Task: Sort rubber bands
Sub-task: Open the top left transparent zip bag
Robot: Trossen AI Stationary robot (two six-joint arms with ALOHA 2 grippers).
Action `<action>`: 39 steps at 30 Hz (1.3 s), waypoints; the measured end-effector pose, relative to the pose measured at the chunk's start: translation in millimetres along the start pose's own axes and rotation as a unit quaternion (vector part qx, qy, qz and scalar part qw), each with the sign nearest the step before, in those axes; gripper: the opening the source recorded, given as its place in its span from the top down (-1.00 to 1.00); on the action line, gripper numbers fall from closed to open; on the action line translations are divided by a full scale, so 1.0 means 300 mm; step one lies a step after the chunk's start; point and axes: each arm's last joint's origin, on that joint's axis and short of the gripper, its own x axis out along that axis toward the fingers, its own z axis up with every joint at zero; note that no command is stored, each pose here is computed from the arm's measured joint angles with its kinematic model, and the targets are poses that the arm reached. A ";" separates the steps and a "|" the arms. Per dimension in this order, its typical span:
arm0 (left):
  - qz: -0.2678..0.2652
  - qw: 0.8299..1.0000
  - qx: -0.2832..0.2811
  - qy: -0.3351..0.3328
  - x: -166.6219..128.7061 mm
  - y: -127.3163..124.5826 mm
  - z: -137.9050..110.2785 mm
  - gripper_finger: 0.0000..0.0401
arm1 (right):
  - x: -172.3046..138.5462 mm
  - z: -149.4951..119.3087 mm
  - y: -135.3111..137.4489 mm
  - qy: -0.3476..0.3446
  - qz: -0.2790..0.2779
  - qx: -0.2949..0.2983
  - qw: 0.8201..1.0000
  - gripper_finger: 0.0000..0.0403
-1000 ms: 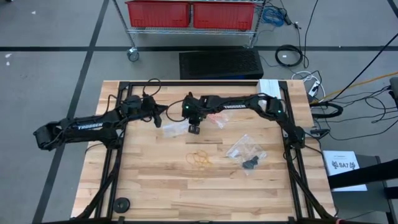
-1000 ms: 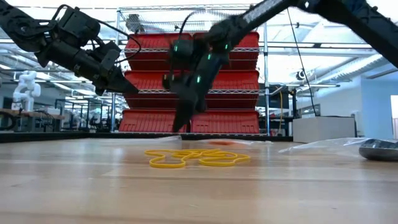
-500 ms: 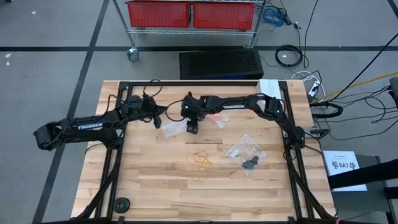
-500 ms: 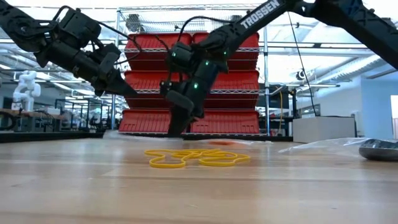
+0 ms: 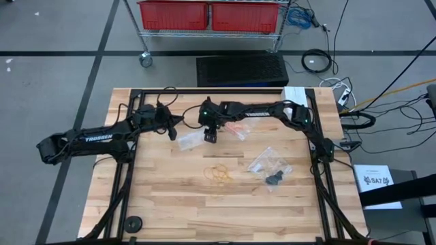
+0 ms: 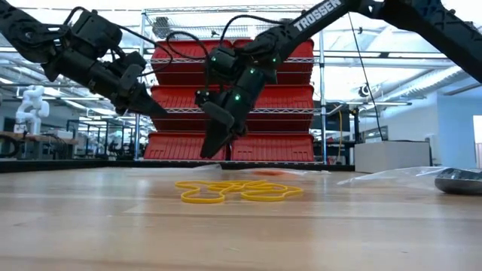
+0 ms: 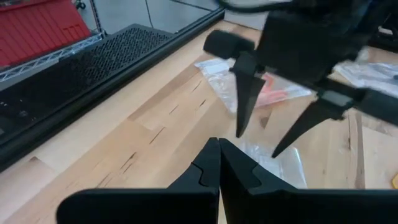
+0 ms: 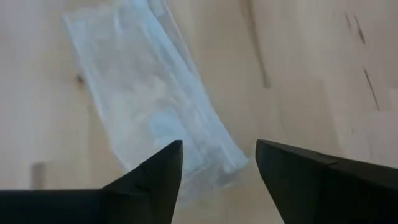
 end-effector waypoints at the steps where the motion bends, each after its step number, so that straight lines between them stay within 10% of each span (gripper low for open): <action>1: 0.000 1.000 0.000 -0.003 0.000 0.000 0.002 0.99 | 0.003 -0.003 -0.005 0.003 -0.001 0.000 1.000 0.01; 17: 0.001 1.000 -0.002 0.014 0.000 0.000 -0.009 0.99 | 0.049 -0.029 -0.030 0.015 0.025 -0.012 0.999 0.04; 29: 0.001 1.000 -0.002 0.014 0.000 0.000 -0.010 0.99 | 0.090 -0.041 -0.001 0.022 0.034 -0.015 0.999 0.92; 39: 0.012 0.998 0.005 -0.054 -0.002 0.001 0.034 0.99 | -0.079 0.019 0.015 -0.003 0.012 -0.024 1.000 0.92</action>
